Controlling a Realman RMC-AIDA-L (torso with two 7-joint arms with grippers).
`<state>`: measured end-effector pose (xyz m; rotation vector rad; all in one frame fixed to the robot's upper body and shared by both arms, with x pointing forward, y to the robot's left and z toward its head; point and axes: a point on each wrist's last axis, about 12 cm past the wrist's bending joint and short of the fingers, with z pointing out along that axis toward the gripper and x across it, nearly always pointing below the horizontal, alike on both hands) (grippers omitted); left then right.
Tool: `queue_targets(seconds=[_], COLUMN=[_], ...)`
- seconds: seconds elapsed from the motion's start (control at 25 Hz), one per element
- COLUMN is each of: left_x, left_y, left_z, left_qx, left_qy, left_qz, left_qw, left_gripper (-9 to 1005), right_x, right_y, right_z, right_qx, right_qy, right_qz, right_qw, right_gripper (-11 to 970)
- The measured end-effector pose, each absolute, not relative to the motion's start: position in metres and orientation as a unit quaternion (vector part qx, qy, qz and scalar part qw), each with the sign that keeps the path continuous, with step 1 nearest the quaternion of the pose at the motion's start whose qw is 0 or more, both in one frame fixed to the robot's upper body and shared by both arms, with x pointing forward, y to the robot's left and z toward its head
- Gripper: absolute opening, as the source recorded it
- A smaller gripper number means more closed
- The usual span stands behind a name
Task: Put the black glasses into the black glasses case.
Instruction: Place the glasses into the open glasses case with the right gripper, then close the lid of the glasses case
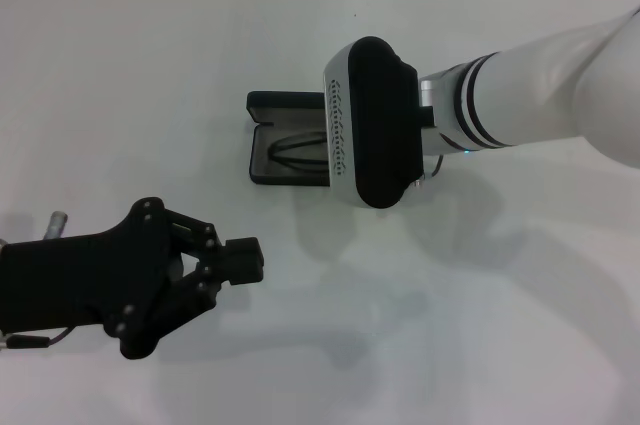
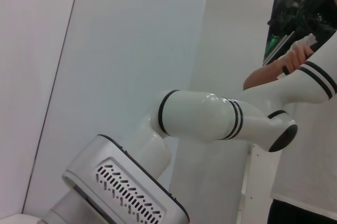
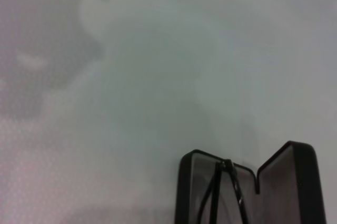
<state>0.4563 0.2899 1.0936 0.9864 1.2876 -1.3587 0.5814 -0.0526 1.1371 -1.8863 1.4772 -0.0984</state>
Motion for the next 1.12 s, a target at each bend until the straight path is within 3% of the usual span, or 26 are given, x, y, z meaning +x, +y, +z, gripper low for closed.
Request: queue_targets(seconds=[0.68, 0.92, 1.12], left_x=[0.458, 0.461, 0.469], left_y=[0.289, 0.293, 0.303], left_z=[1.094, 1.096, 1.103], left_qx=[0.407, 0.399, 0.379], left_qy=[0.531, 0.532, 0.537], left_qz=[-0.558, -0.55, -0.531], left_qw=[0.491, 0.506, 0.535], left_gripper=[49, 49, 49], right_x=[0.581, 0.562, 0.536], right_y=[-0.054, -0.062, -0.081], right_z=[1.136, 1.142, 1.167], right_qx=[-0.73, -0.706, -0.647], right_qy=[0.576, 0.589, 0.627], right_qz=[-0.037, -0.005, 0.075], right_qw=[0.366, 0.392, 0.428], right_gripper=[146, 159, 165])
